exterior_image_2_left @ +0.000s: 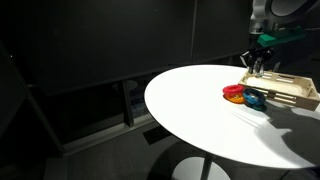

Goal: Pick up the clear ring and put it in the wooden tray

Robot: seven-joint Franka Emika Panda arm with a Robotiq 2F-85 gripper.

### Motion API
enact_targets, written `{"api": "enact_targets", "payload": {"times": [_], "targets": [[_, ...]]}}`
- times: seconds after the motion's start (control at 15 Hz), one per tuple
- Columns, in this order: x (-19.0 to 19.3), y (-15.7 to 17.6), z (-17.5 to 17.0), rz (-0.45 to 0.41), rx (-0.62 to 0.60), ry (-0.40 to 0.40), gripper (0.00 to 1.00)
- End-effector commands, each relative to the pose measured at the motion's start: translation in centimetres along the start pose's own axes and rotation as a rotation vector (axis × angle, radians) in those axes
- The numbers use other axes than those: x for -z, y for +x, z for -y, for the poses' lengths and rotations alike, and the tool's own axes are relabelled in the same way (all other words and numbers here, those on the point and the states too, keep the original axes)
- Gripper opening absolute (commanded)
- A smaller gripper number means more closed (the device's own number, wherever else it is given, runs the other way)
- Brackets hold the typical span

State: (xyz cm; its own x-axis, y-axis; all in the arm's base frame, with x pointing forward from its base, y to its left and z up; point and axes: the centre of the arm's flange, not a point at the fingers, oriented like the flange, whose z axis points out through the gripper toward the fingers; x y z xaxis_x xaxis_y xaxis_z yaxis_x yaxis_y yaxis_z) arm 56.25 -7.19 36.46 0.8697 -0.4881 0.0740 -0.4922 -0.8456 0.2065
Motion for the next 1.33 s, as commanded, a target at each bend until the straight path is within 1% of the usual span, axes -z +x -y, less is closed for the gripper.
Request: {"api": "enact_targets", "payload": {"times": [0.0,0.2,0.4,0.73,0.8,0.87,0.93,1.07,1.27], "targets": [[-0.5,4.3,-0.7,0.001,-0.097,0.0,0.1],[-2.2,6.6,-1.8,0.006,-0.16,-0.017,0.1],[-4.3,8.0,-2.6,0.025,-0.203,-0.042,0.1],[-7.0,8.2,-2.6,0.074,-0.216,-0.061,0.1],[-7.2,8.0,-2.4,0.085,-0.212,-0.06,0.14],[-7.3,7.8,-2.3,0.095,-0.208,-0.06,0.51],[-7.4,7.6,-2.2,0.102,-0.206,-0.063,0.54],[-7.0,7.2,-2.0,0.117,-0.197,-0.064,0.67],[-5.6,6.6,-1.8,0.133,-0.166,-0.065,0.92]]}}
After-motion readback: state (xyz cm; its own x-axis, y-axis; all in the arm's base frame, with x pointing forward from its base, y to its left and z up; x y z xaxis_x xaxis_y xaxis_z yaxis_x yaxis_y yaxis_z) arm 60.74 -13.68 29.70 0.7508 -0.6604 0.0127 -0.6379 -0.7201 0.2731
